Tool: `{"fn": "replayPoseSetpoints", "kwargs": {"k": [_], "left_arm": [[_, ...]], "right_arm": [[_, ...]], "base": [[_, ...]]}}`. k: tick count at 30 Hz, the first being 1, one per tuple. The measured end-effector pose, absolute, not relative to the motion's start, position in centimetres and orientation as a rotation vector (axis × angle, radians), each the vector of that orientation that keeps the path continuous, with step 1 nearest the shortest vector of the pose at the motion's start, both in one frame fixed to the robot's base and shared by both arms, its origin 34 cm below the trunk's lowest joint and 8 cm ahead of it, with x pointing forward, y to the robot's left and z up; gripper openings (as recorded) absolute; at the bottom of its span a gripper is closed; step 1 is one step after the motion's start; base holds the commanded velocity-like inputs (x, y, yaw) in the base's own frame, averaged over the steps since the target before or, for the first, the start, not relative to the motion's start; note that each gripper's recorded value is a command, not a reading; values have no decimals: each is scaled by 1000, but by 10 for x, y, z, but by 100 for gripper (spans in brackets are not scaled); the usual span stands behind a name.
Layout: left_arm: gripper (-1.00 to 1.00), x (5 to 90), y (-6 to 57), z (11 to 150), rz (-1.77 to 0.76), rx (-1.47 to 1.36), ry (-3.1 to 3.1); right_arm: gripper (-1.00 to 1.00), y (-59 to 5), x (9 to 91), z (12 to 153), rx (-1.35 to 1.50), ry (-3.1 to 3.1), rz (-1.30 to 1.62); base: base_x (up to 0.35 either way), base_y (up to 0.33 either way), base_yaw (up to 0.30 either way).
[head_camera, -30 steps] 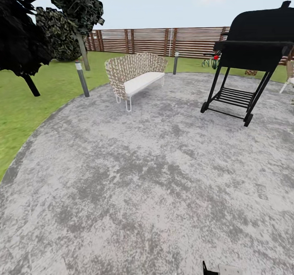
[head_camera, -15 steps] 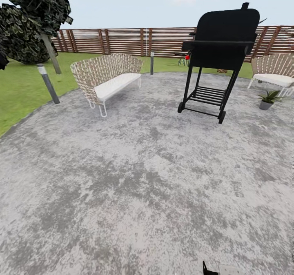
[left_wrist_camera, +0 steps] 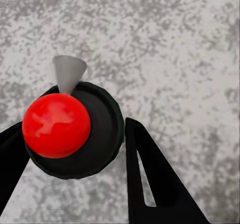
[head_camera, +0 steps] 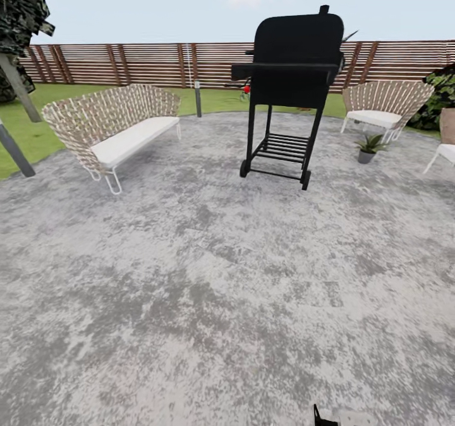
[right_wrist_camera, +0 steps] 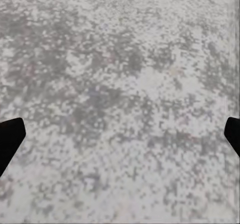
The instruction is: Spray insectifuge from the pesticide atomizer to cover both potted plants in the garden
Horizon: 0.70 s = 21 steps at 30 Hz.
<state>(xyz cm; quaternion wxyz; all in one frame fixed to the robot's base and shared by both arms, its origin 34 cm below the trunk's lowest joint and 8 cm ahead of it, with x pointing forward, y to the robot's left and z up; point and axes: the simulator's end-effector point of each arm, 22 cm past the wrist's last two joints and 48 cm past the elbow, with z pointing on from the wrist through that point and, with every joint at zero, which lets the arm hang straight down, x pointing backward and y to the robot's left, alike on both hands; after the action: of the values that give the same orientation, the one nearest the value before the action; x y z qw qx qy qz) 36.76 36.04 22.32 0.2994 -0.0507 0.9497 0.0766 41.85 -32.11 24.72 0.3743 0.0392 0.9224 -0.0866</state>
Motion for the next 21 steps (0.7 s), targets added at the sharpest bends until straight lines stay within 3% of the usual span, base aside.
{"fn": "replayPoseSetpoints", "kwargs": {"k": [9,21], "left_arm": [[-100,368,360,223,203,-136,2521],[-100,368,361,223,204,-136,2520]], "right_arm": [[100,-321,418,247,100,2363,-222],[100,-321,418,247,97,2363,-221]], "base": [[311,-148,-300],[338,-8,-300]]}}
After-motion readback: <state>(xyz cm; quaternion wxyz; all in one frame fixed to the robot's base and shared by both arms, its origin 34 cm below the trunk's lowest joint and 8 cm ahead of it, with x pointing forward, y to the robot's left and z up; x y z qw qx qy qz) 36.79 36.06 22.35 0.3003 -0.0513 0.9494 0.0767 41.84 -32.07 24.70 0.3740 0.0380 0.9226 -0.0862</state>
